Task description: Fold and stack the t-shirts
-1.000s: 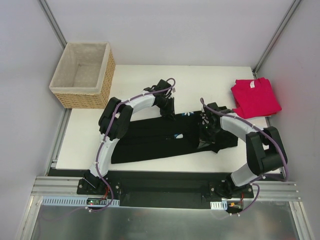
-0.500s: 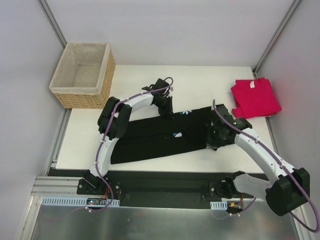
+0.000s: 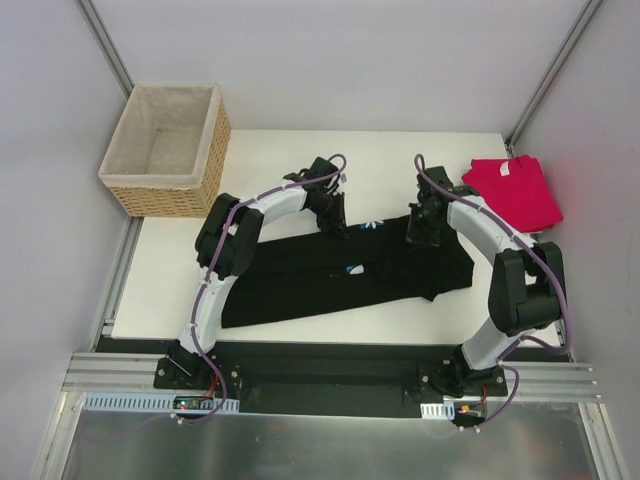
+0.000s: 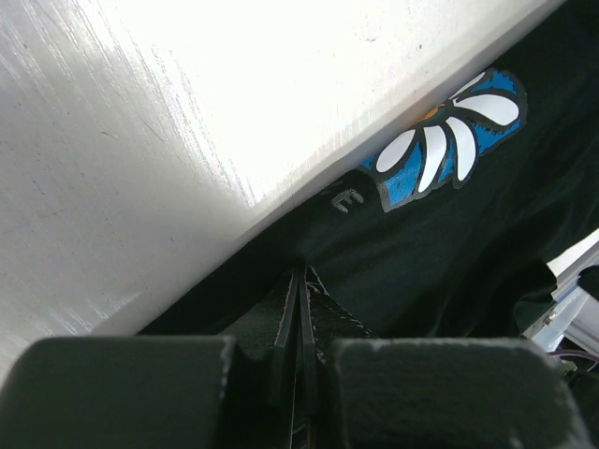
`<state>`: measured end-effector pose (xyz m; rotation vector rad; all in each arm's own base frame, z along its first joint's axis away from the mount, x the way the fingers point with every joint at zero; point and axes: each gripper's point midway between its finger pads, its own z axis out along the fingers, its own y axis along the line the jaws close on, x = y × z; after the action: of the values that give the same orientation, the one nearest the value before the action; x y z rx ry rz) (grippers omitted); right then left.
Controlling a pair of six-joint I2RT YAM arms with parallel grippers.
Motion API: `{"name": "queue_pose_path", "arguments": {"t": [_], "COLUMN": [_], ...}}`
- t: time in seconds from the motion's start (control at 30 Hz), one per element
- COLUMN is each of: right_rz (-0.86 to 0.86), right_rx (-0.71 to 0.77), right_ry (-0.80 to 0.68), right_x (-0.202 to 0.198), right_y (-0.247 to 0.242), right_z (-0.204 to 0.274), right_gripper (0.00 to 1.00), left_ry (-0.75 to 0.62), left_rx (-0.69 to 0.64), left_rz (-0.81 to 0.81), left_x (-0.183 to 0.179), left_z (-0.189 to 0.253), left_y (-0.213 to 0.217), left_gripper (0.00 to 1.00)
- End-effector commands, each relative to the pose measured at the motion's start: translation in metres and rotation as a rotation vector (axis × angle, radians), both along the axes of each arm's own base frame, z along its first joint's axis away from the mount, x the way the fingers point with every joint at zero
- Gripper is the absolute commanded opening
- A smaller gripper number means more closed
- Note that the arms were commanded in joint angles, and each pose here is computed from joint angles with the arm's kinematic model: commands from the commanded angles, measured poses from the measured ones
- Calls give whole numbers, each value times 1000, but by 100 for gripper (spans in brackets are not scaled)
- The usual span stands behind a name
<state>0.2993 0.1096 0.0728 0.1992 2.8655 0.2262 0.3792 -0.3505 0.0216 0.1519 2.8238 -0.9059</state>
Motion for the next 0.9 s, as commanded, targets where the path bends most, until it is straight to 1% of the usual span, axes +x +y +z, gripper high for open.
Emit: {"name": "queue_pose_path", "arguments": {"t": [0.0,0.13,0.17,0.33,0.47,0.6,0.7,0.87], "right_rz": [18,35,35,53,65,79,97,88], "right_rx": [47,81,88,118,130,135,130,135], "right_ry": [-88,-61,-38,6,43,54,63,122], "right_x": [33,45,46,44,35,23,8,-22], "right_y": [12,22,26,36,39,43,46,46], "right_z": [23,14,5,-12,-24,-23,-23,-40], "right_gripper": [1,1,1,1,1,1,1,1], "left_ry": [30,34,33,32,28,27,22,11], "left_rx": [89,93,93,96,100,106,108,110], "left_rz": [14,13,12,11,10,16,22,34], "left_x": [-8,-10,-10,-11,-11,-10,-8,-3], "left_z": [-18,-20,-20,-19,-19,-19,-18,-15], "left_y": [20,21,21,23,26,30,32,37], "left_gripper": [0,0,0,0,0,0,0,0]}}
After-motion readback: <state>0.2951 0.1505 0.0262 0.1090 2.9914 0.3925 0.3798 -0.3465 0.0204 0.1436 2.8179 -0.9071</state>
